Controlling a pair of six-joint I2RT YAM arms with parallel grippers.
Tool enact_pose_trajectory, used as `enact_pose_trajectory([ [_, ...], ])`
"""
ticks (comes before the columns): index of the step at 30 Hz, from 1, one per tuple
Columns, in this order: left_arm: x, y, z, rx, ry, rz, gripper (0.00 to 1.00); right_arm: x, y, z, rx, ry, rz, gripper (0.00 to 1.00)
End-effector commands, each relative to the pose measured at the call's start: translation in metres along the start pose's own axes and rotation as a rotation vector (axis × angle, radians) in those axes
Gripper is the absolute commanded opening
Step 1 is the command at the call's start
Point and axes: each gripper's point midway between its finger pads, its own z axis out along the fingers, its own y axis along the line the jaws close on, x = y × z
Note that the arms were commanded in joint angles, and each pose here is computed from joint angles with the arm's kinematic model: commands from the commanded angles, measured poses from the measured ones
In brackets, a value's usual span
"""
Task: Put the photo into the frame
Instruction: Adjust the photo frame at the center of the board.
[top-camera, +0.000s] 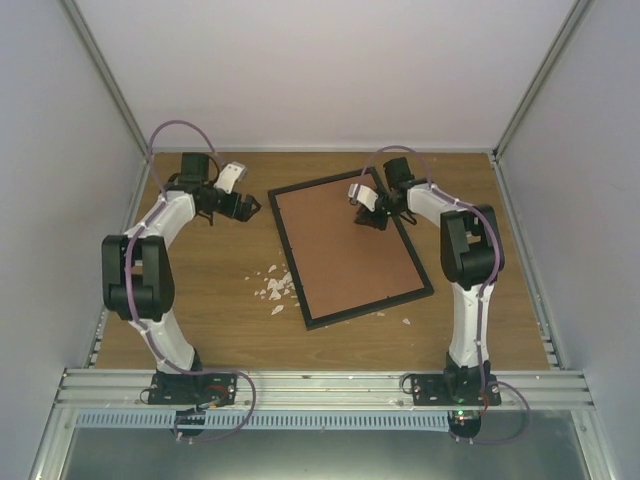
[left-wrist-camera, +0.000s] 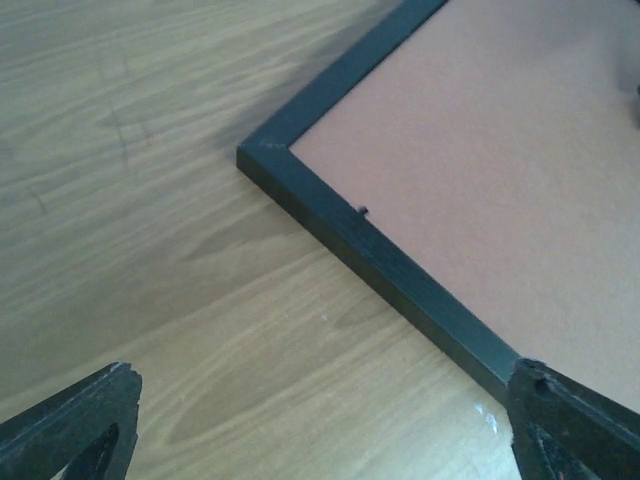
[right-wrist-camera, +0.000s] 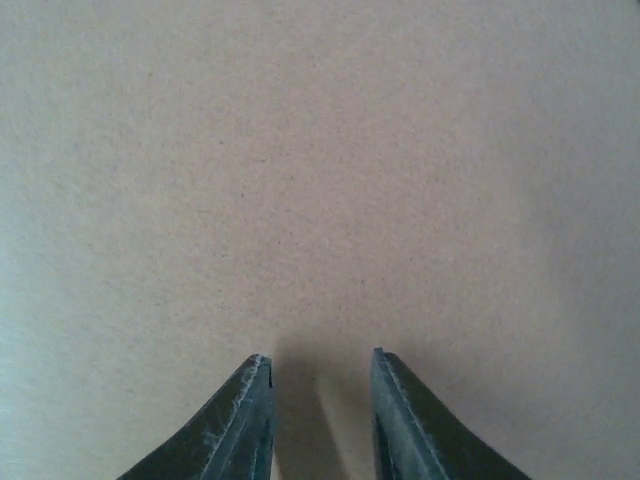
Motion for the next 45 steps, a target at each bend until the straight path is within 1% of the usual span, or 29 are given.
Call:
enact_pose_trajectory([
  [1, -0.036, 0.014, 0.017, 0.048, -0.044, 0.055, 0.99, -0.004, 0.016, -0.014, -0.105, -0.030, 0.247, 0.33],
  [2, -0.043, 0.013, 0.027, 0.101, -0.047, 0.054, 0.99, -0.008, 0.016, -0.023, -0.098, -0.048, 0.285, 0.37],
  [4, -0.055, 0.013, 0.047, 0.174, -0.046, 0.043, 0.99, -0.010, 0.020, -0.041, -0.092, -0.072, 0.356, 0.50],
  [5, -0.062, 0.014, 0.058, 0.206, -0.048, 0.041, 0.99, -0.005, 0.022, -0.047, -0.085, -0.070, 0.394, 0.53],
  [7, -0.072, 0.017, 0.078, 0.233, -0.051, 0.031, 0.99, 0.009, 0.024, -0.058, -0.058, -0.047, 0.462, 0.54],
  [9, -0.084, 0.019, 0.096, 0.241, -0.068, 0.041, 0.99, 0.028, 0.024, -0.068, 0.000, -0.011, 0.524, 0.54],
  [13, -0.096, 0.016, 0.130, 0.240, -0.092, 0.069, 0.99, 0.066, 0.019, -0.086, 0.127, 0.075, 0.627, 0.54],
  [16, -0.092, 0.010, 0.156, 0.274, -0.085, 0.062, 0.99, 0.085, 0.021, -0.093, 0.156, 0.128, 0.692, 0.53],
  [19, -0.081, -0.004, 0.164, 0.350, -0.053, 0.049, 0.95, 0.100, 0.025, -0.090, 0.162, 0.177, 0.719, 0.53],
  [22, -0.062, -0.019, 0.158, 0.421, -0.015, 0.049, 0.85, 0.113, 0.026, -0.081, 0.142, 0.210, 0.747, 0.53],
  [25, -0.035, -0.036, 0.142, 0.469, 0.030, 0.058, 0.77, 0.123, 0.025, -0.070, 0.117, 0.233, 0.777, 0.49],
  [26, -0.025, -0.041, 0.135, 0.477, 0.044, 0.058, 0.75, 0.124, 0.023, -0.068, 0.116, 0.236, 0.782, 0.48],
  [27, -0.005, -0.048, 0.130, 0.491, 0.074, 0.043, 0.73, 0.125, 0.021, -0.066, 0.116, 0.238, 0.787, 0.47],
  [29, 0.016, -0.059, 0.112, 0.505, 0.095, 0.050, 0.70, 0.128, 0.016, -0.063, 0.126, 0.248, 0.788, 0.45],
  [31, 0.037, -0.071, 0.094, 0.508, 0.117, 0.062, 0.68, 0.134, 0.012, -0.059, 0.137, 0.270, 0.784, 0.40],
  [33, 0.058, -0.083, 0.076, 0.517, 0.143, 0.071, 0.68, 0.134, 0.010, -0.057, 0.131, 0.268, 0.764, 0.32],
  [34, 0.070, -0.089, 0.068, 0.525, 0.161, 0.070, 0.68, 0.131, 0.009, -0.054, 0.117, 0.256, 0.736, 0.29],
  [36, 0.088, -0.100, 0.051, 0.539, 0.181, 0.073, 0.68, 0.118, 0.017, -0.047, 0.036, 0.195, 0.657, 0.27],
  [38, 0.094, -0.103, 0.031, 0.523, 0.164, 0.063, 0.71, 0.103, 0.026, -0.038, -0.033, 0.140, 0.554, 0.25],
  [39, 0.094, -0.100, 0.024, 0.505, 0.143, 0.051, 0.75, 0.096, 0.030, -0.033, -0.063, 0.122, 0.494, 0.25],
  [41, 0.092, -0.089, 0.012, 0.441, 0.107, 0.026, 0.88, 0.081, 0.033, -0.019, -0.091, 0.104, 0.392, 0.22],
  [43, 0.085, -0.072, 0.002, 0.335, 0.069, 0.013, 0.98, 0.061, 0.036, -0.005, -0.121, 0.070, 0.298, 0.18],
  [45, 0.075, -0.054, -0.009, 0.223, 0.026, 0.003, 0.99, 0.042, 0.038, 0.006, -0.135, 0.042, 0.211, 0.15],
])
